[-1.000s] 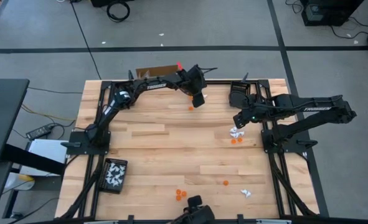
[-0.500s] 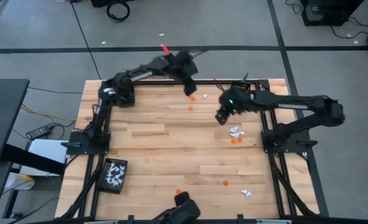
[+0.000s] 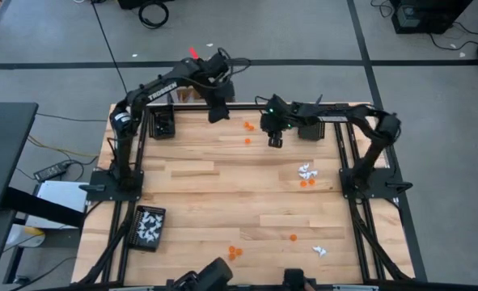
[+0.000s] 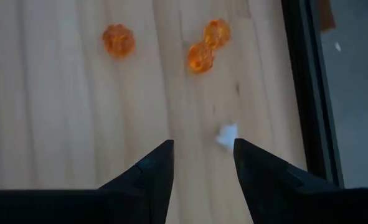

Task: Sort Halloween decoration
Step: Put the white ghost toy into the bottom black basket

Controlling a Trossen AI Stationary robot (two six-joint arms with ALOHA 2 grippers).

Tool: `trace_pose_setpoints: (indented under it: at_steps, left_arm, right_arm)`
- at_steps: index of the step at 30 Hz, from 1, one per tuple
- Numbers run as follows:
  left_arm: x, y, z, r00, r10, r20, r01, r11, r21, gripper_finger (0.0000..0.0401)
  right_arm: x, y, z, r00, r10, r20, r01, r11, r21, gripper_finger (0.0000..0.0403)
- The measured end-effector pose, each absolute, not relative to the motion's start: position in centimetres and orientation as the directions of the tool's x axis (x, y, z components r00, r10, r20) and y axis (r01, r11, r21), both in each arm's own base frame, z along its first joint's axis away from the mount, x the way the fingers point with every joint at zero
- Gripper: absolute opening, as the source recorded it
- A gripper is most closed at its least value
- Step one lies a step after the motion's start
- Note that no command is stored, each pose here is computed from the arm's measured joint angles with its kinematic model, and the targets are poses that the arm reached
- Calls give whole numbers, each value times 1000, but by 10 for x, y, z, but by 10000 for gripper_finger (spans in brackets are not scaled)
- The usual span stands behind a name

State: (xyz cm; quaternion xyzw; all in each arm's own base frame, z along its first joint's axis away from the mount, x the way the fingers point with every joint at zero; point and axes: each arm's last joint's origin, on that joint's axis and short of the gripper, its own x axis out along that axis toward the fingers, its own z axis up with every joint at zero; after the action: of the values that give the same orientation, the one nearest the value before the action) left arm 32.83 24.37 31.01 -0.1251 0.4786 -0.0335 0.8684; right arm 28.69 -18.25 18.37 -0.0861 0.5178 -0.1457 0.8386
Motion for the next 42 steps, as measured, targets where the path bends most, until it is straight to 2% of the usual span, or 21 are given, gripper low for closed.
trace_pose_setpoints:
  at_steps: [7,12,16,26,35,38,42]
  left_arm:
    - [324,240,256,451,-244,-859,-99,942,-320,155]
    - [321,240,225,403,-196,-894,-197,935,-294,155]
    - [322,239,214,385,-151,-910,-215,945,-248,155]
    - [332,247,215,488,-66,-870,-214,958,-192,155]
    - [340,253,220,563,-7,-826,-282,938,-201,155]
    - [340,253,220,563,-7,-826,-284,937,-202,155]
    - [340,253,220,564,-7,-826,-283,938,-201,155]
  right_arm:
    - [301,-215,179,437,-279,-855,94,960,-265,174]
    - [300,-229,169,401,-179,-898,67,984,-166,174]
    - [299,-233,162,378,-167,-911,74,986,-151,174]
    - [292,-249,153,356,-202,-912,130,978,-166,174]
    - [293,-254,135,358,-155,-921,134,984,-114,172]
    - [295,-254,134,373,-154,-915,137,984,-110,158]
    - [296,-254,134,395,-141,-908,168,983,-80,118]
